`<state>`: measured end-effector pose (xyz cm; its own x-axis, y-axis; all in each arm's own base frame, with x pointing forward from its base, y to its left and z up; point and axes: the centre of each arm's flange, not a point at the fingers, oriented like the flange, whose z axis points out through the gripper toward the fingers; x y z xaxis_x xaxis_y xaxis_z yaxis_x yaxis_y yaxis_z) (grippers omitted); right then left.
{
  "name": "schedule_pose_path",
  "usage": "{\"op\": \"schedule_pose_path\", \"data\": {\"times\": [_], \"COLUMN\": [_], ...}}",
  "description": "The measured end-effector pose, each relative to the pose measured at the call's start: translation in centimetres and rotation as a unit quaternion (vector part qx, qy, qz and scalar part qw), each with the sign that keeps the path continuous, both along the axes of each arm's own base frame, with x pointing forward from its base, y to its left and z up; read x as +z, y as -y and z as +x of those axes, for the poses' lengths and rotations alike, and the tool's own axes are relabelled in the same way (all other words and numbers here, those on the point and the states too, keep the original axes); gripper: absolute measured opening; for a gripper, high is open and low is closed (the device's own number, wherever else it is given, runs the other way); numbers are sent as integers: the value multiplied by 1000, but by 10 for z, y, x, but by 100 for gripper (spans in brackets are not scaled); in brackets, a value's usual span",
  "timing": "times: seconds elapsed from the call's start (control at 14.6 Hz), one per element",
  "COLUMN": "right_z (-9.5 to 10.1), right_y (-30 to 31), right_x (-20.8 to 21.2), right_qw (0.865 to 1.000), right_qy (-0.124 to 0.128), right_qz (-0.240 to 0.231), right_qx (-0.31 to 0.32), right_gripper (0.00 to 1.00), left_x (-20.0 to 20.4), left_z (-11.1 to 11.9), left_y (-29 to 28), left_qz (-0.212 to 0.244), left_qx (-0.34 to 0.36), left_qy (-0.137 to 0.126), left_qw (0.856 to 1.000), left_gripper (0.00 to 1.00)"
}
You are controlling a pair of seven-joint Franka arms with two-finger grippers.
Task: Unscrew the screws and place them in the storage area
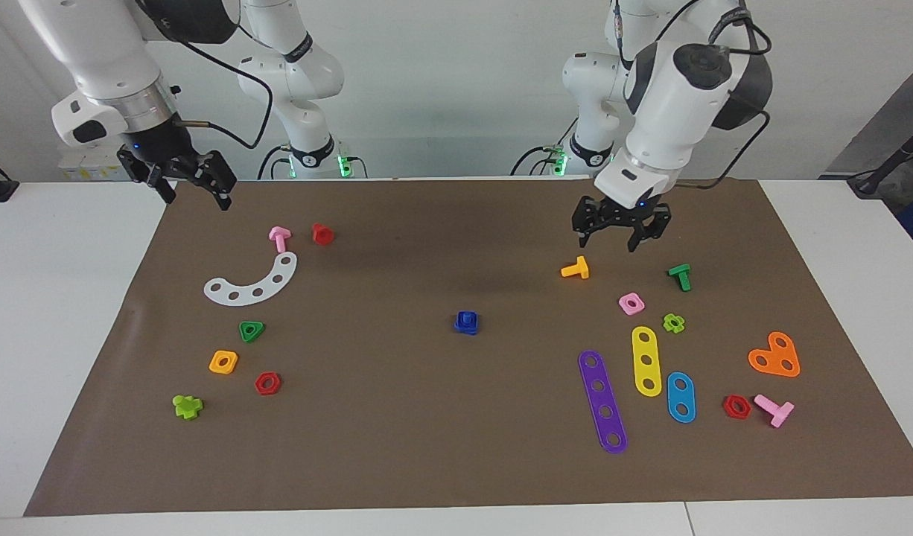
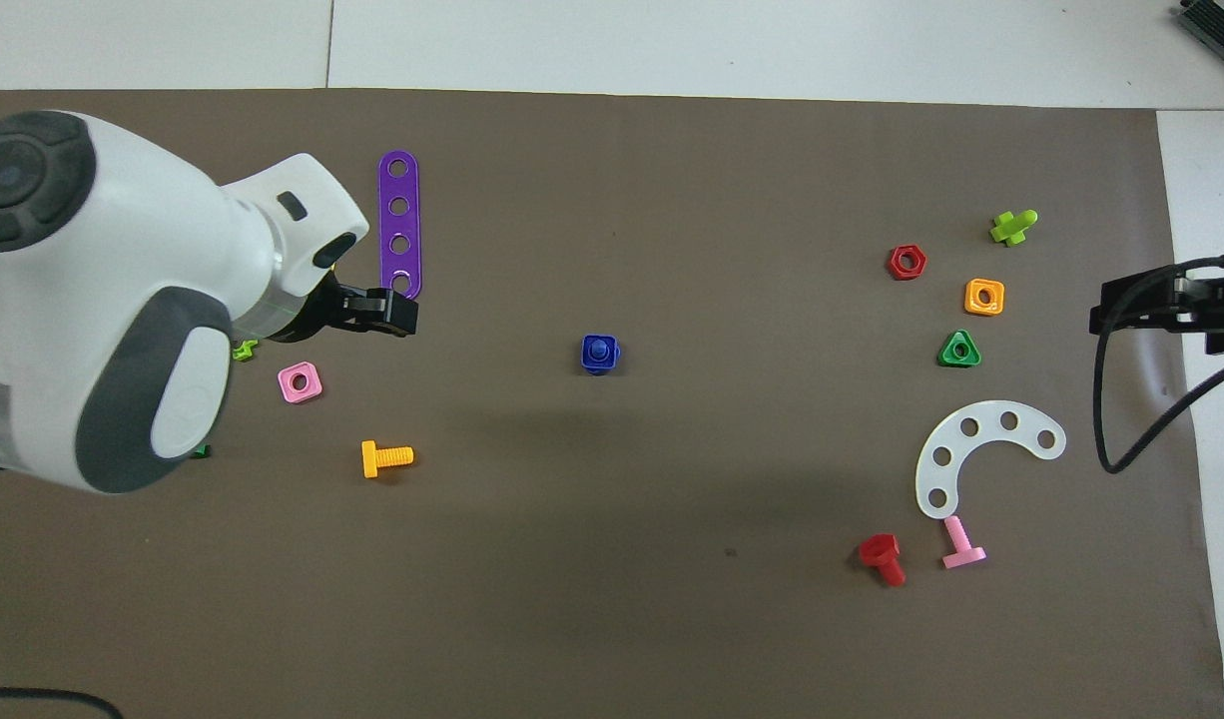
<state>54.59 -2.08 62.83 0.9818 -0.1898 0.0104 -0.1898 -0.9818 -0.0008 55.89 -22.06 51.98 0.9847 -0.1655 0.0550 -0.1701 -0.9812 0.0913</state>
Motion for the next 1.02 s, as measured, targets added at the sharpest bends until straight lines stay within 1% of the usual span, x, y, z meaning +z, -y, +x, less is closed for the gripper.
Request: {"op": "schedule_pose_path", "data": {"times": [0.14,0.27,0.48,0.68,0.96,1.02], "right_z": [0,0,0,0,0,0], "right_y": [0,0,0,0,0,0], "right_x": [0,0,0,0,0,0], "right_qw": [1000,1000,1000,1000,1000,1000], "right_qy": [0,0,0,0,0,0], "right_qz": [0,0,0,0,0,0], "right_qx": [0,0,0,0,0,0], "right_gripper": [100,100,100,100,100,100], "left_x": [-24,-38,-60,-94,-129,-133], "left_z": [6,6,9,15,16,17], "left_y": [32,58,104,149,181,183], "left_qz": [-16,-25,-27,-25,-23,-18], "left_qx": [-7,-14,-6,3,-10,-14], "left_qy": [7,8,0,-7,-3,4], "left_qw": [1000,1000,1000,1000,1000,1000], "left_gripper": [96,96,96,96,93,93]}}
